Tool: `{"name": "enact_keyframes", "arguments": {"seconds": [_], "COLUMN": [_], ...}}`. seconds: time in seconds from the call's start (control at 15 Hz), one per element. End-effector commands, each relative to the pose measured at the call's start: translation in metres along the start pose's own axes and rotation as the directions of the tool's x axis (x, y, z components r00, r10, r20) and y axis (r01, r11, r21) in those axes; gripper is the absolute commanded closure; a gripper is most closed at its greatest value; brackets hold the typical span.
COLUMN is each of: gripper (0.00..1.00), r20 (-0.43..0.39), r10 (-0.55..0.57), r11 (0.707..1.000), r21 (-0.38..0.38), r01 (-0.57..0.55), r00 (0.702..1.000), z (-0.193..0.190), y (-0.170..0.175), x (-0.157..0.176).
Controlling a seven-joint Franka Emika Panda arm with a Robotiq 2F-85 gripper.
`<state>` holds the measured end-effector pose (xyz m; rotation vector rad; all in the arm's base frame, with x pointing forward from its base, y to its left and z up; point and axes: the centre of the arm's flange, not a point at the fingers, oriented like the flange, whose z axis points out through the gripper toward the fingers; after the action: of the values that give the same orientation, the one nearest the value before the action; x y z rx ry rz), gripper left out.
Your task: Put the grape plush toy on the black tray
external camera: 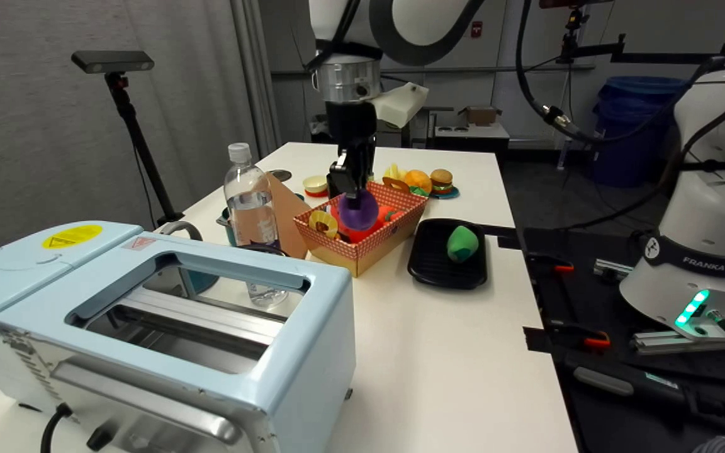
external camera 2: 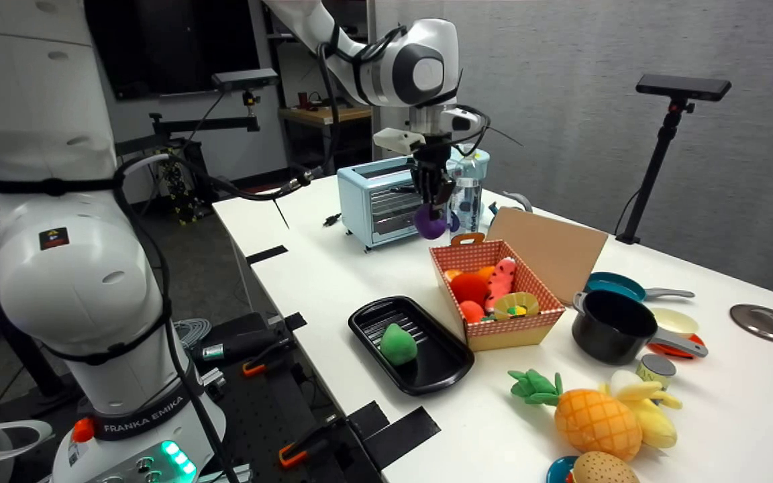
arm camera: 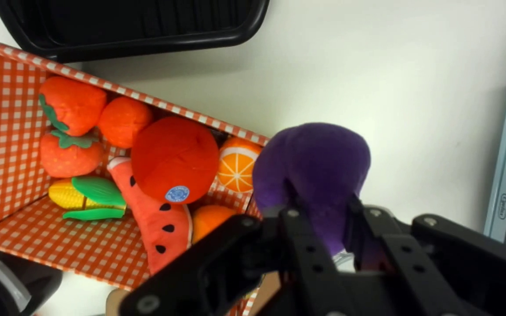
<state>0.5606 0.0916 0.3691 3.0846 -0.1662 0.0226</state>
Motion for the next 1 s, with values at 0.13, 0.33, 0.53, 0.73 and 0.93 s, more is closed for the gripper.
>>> {"name": "enact_keyframes", "arguments": {"seconds": [0.13,0.33,0.53,0.73,0.93], "gripper": [0.94,0.94,0.94,0.94,0.94], "r20": [-0.004,0.016,0.043,0.07,0.092], "r10": [-0.046,-0.057,-0.064,-0.06,-0.05], "r11": [0.998,0.997,0.996,0.995,0.995], "r21": [-0.036,-0.054,-0.066,-0.076,-0.084], "r01": [0.046,0.058,0.066,0.065,0.057], "r00": [0.999,0.998,0.997,0.996,0.995], "z": [-0.002,0.009,0.023,0.037,0.047], "y": [0.0,0.003,0.006,0.013,0.024], "x": [-0.043,-0.052,-0.059,-0.065,-0.07]}}
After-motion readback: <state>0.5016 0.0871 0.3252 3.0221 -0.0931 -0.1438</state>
